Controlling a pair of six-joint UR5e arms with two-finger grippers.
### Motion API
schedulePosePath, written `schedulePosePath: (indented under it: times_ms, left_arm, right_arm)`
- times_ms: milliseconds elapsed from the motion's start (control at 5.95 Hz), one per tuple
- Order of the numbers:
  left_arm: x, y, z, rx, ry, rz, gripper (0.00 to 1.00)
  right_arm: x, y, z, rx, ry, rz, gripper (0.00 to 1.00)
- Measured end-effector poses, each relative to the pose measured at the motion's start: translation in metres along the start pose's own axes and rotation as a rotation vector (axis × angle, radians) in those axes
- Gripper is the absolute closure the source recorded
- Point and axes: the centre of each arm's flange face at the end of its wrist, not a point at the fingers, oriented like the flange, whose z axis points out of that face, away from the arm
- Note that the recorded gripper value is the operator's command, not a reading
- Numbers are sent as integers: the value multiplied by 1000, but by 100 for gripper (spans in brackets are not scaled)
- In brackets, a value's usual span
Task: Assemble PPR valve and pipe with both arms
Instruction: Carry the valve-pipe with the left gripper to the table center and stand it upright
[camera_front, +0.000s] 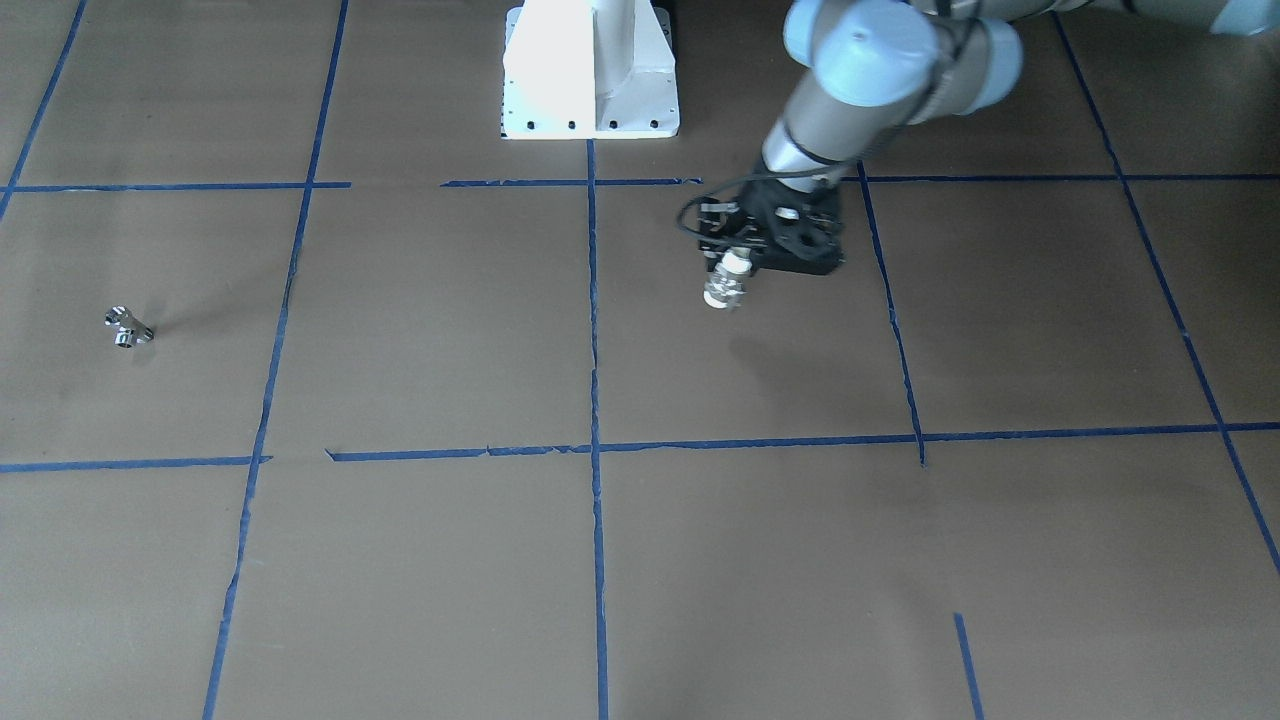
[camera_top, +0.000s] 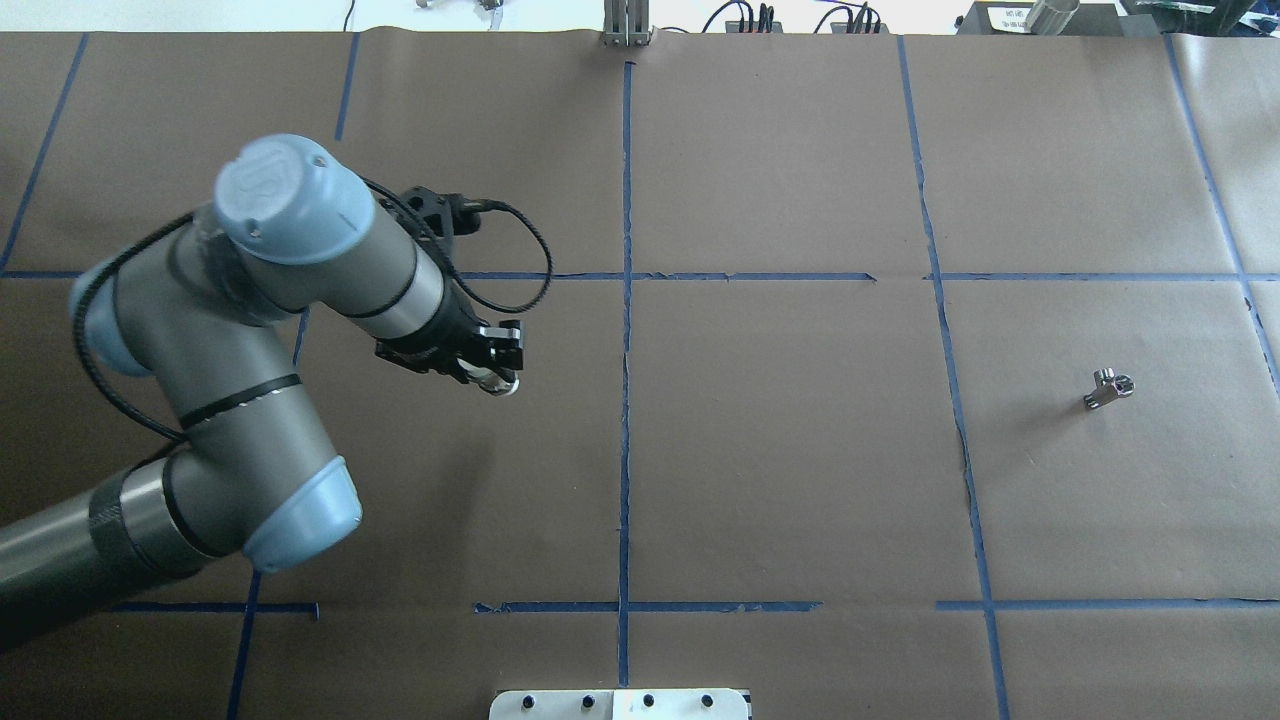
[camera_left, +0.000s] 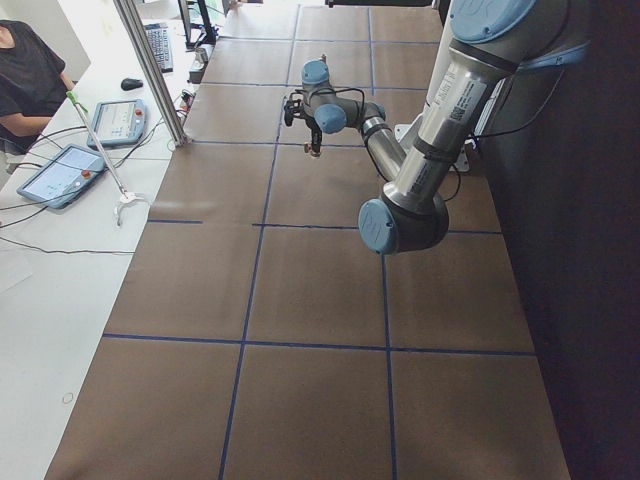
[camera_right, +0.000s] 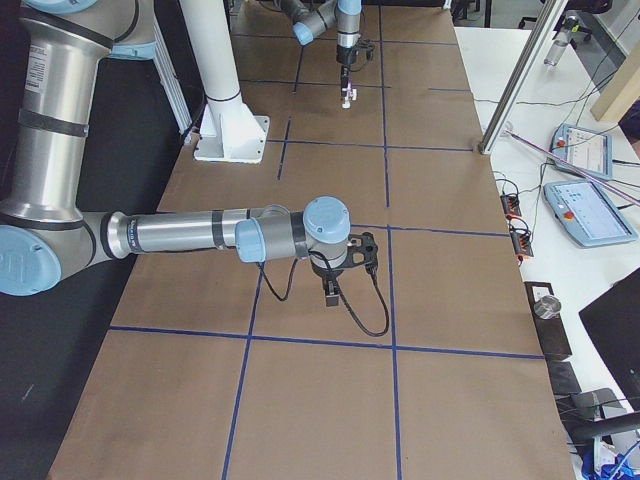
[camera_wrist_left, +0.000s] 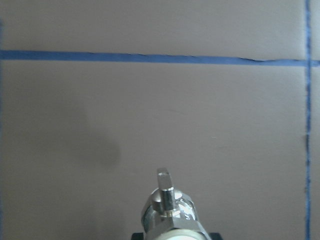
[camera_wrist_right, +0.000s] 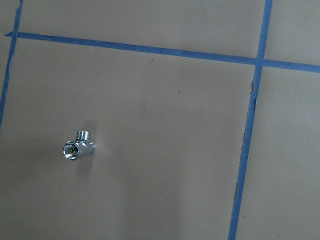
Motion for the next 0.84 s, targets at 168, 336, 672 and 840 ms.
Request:
schedulePosePath:
  times_ms: [168, 336, 672, 840]
  left_arm:
    - [46, 16, 18, 18, -30, 4, 100]
    - [86, 19, 37, 37, -56, 0, 100]
    - [119, 24, 58, 36, -82, -4, 100]
    - [122, 29, 67, 37, -94, 1, 96]
  right_arm:
    - [0, 0, 0, -1, -3, -1, 0]
    - [0, 0, 0, -1, -5, -1, 0]
    - [-1, 0, -1, 1, -7, -4, 0]
    - [-2, -1, -1, 3, -7, -5, 0]
